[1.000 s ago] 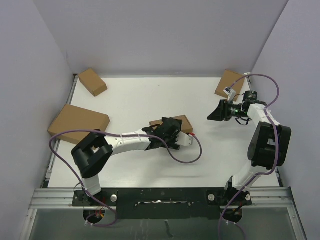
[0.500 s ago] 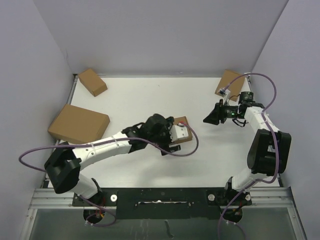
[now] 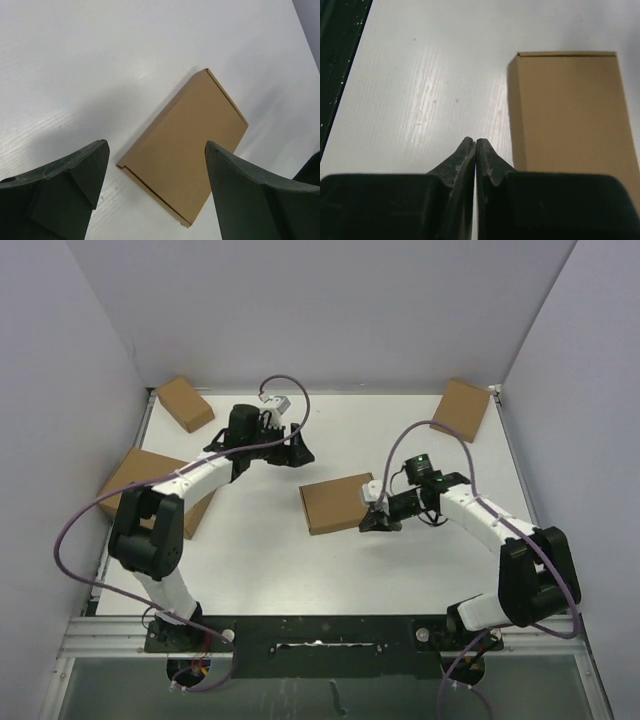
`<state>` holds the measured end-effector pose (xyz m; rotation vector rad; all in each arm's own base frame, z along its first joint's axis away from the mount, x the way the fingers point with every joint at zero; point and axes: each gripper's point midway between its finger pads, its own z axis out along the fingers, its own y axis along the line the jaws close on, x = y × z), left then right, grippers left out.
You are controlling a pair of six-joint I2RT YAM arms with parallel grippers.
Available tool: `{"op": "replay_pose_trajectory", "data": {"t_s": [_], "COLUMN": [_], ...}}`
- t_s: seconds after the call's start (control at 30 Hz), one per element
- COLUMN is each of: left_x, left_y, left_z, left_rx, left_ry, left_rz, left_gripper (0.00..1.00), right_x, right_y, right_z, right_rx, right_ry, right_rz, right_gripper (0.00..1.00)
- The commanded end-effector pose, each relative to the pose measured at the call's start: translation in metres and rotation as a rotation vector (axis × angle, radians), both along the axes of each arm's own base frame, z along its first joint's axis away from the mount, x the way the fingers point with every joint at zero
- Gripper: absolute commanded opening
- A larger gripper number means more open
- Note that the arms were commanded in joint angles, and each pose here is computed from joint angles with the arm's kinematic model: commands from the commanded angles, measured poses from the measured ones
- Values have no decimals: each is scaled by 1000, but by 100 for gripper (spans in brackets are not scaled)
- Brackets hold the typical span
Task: Fold the paper box
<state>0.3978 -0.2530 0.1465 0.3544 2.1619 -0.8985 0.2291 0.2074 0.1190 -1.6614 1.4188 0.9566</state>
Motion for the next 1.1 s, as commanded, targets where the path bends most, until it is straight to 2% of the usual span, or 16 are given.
{"op": "replay_pose_trajectory", "data": {"t_s": [0.0, 0.17, 0.37, 0.5, 0.63, 0.8, 1.07], "left_x": [31, 46, 36, 27, 11, -4, -4], "left_y": [-25, -36, -55, -64, -76, -87, -97], "left_z": [-2, -42, -73, -86, -91, -92, -68], "left_rx": [-33, 28, 76, 78, 71, 90, 71], "left_ry": [51, 135, 190, 241, 271, 278, 250], "left_rz": [-34, -97, -199, -254, -327, -393, -420], "left_gripper": [74, 66, 64, 55, 53, 52, 52], "right_x": [12, 15, 29, 44, 58, 72, 79], "right_y": [23, 45, 53, 53, 51, 49, 49], "right_z": [-35, -72, -94, -94, -96, -93, -84], "right_rx": [-163, -344, -469, -497, -529, -553, -532], "right_ry": [-166, -201, -233, -259, -288, -335, -356], "right_rz": [70, 74, 23, -69, -138, -222, -266], "right_gripper": [0, 0, 0, 0, 0, 0, 3]}}
